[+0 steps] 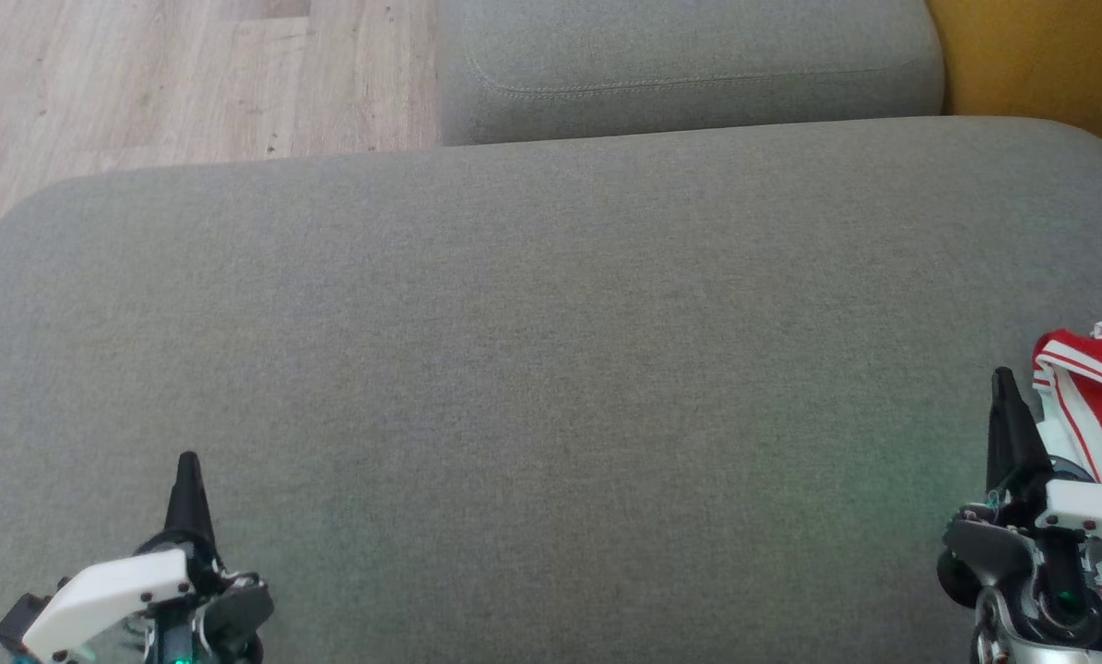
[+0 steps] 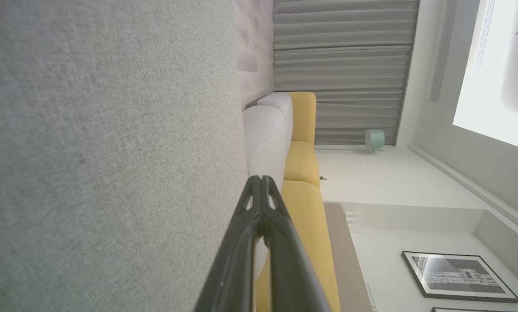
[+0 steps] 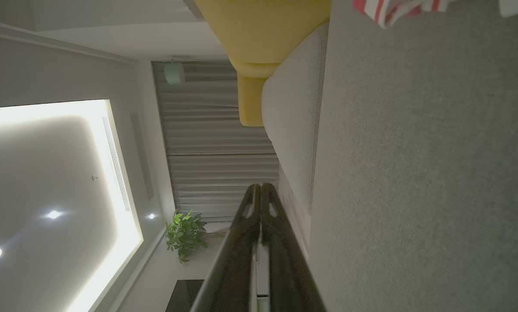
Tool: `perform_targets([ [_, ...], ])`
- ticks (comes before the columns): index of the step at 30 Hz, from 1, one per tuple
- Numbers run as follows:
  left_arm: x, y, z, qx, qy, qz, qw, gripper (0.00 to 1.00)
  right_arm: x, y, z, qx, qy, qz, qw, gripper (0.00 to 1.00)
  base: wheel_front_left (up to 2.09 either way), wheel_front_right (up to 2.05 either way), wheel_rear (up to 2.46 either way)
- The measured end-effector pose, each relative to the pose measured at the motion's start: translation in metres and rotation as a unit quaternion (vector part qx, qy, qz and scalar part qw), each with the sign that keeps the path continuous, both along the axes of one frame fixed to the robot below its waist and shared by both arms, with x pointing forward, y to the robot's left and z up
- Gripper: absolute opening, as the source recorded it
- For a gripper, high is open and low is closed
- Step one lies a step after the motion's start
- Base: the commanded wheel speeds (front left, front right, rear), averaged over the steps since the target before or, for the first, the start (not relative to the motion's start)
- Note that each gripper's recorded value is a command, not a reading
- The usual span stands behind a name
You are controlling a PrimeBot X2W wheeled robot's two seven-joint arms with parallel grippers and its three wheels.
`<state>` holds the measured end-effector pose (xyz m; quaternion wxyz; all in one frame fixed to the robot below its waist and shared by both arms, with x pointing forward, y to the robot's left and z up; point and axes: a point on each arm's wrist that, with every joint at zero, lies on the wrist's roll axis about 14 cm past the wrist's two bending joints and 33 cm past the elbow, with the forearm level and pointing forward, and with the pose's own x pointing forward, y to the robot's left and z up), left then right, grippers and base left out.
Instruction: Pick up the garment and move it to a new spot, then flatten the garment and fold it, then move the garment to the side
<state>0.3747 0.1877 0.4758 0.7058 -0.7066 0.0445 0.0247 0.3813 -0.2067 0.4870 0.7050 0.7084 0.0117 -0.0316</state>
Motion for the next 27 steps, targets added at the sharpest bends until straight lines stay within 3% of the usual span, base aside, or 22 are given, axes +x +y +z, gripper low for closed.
perform_targets([
  [27, 0.0, 0.0, 0.0, 0.0, 0.0, 0.0, 1.0, 0.0, 0.0, 0.0, 0.0001, 0.0, 0.0, 0.0, 1.0, 0.0, 0.0, 0.0, 0.0],
])
